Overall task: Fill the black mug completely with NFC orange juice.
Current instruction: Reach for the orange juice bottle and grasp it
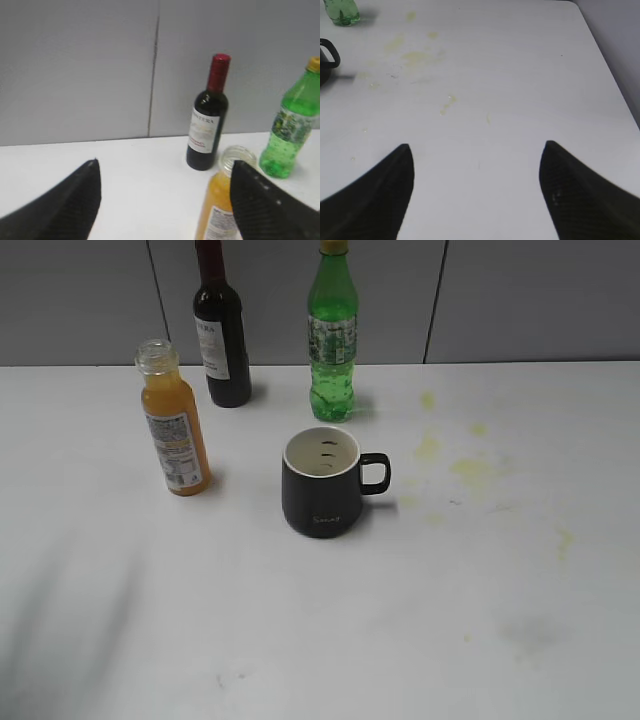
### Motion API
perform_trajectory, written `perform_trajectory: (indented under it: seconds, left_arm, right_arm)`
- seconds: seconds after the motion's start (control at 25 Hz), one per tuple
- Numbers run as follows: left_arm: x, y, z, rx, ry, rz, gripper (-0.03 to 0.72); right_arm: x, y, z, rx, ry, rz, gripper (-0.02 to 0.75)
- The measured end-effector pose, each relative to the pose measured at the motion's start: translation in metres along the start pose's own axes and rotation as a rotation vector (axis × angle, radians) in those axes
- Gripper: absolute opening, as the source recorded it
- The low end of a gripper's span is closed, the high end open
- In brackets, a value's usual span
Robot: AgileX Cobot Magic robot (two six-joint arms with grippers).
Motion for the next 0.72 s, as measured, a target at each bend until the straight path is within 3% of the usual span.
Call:
perform_trajectory:
  seconds: [0.24,0.48,0.72]
  left_arm:
    - [-0.023,-0.05,0.037,0.075,-0.097,0.031,0.61]
    - [-0.03,-0.098,0.07,0.119,-0.165,0.11,0.61]
    - [-0.029,-0.137,0.093,0.152,-0.194,0.111,0.661]
  right_arm:
    - [0.0,0.0,0.0,0.0,0.0,0.0,0.593]
    - [0.0,0.0,0.0,0.0,0.001,0.001,0.593]
    - [0.0,0.0,0.0,0.0,0.002,0.001,0.592]
Point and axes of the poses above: a point on each arm's last joint axis where the gripper is mounted, z pointing out along that axis toward the gripper, x along the wrist's bending axis when the last joint is at zero, y = z × x, the point moved 6 cm from there along z, pointing out along that axis toward the gripper, and after that the axes turned 13 degrees about -z, right-handed, at the moved point
